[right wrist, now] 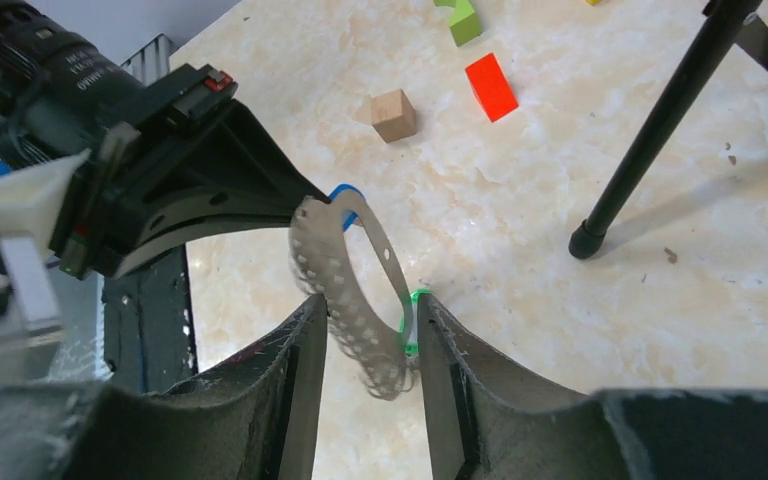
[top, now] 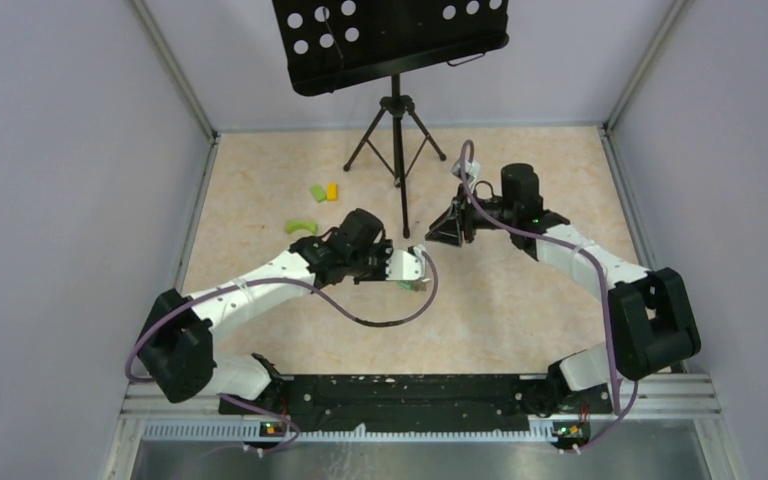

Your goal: Put the keys on the keyring

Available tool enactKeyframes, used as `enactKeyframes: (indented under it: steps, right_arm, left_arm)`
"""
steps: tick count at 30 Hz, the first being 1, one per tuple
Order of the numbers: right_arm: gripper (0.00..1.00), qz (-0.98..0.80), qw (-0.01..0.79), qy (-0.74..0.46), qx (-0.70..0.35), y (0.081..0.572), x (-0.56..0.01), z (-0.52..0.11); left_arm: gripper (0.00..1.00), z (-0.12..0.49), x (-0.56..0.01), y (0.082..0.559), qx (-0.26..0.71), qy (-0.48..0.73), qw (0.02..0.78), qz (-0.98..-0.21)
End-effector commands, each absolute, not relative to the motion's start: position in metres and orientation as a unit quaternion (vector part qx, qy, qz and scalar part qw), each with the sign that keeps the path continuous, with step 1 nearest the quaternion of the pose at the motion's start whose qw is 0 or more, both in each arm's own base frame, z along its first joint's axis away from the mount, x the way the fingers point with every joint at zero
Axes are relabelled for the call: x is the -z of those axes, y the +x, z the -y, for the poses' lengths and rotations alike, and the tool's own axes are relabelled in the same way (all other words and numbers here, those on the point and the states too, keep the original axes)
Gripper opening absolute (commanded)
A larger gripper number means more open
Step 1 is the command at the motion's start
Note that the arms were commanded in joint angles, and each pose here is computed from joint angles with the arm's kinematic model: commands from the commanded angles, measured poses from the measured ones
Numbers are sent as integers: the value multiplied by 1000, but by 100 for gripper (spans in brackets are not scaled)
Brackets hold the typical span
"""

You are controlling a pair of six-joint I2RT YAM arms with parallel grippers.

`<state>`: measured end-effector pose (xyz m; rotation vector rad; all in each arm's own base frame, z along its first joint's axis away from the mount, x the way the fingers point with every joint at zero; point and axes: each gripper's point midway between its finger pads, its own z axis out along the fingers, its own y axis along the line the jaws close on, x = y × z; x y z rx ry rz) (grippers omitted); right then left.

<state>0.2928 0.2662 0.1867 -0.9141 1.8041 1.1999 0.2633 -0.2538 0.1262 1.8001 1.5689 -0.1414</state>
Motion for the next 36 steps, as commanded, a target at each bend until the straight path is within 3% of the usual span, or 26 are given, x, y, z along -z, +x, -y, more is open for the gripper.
enactKeyframes:
  steps: [1, 12, 17, 27, 30, 36]
  right_arm:
    - [38, -693, 421, -368, -455, 311, -207, -262]
    - [38, -701, 423, -360, -447, 318, -203, -255]
    - [38, -703, 420, -358, -448, 319, -202, -255]
    - [38, -699, 431, -364, -438, 320, -204, -249]
    - [38, -700, 433, -363, -437, 321, -204, -247]
    - [43, -703, 454, -354, -418, 327, -214, -236]
  left_arm:
    - [0, 220, -92, 240, 40, 717, 266, -643]
    - [0, 186, -49, 200, 57, 706, 148, -690]
    - [12, 182, -39, 199, 52, 706, 129, -694]
    - [22, 167, -17, 194, 34, 706, 77, -703]
    - [29, 167, -24, 199, 24, 704, 92, -703]
    - [51, 174, -55, 224, 16, 684, 170, -709]
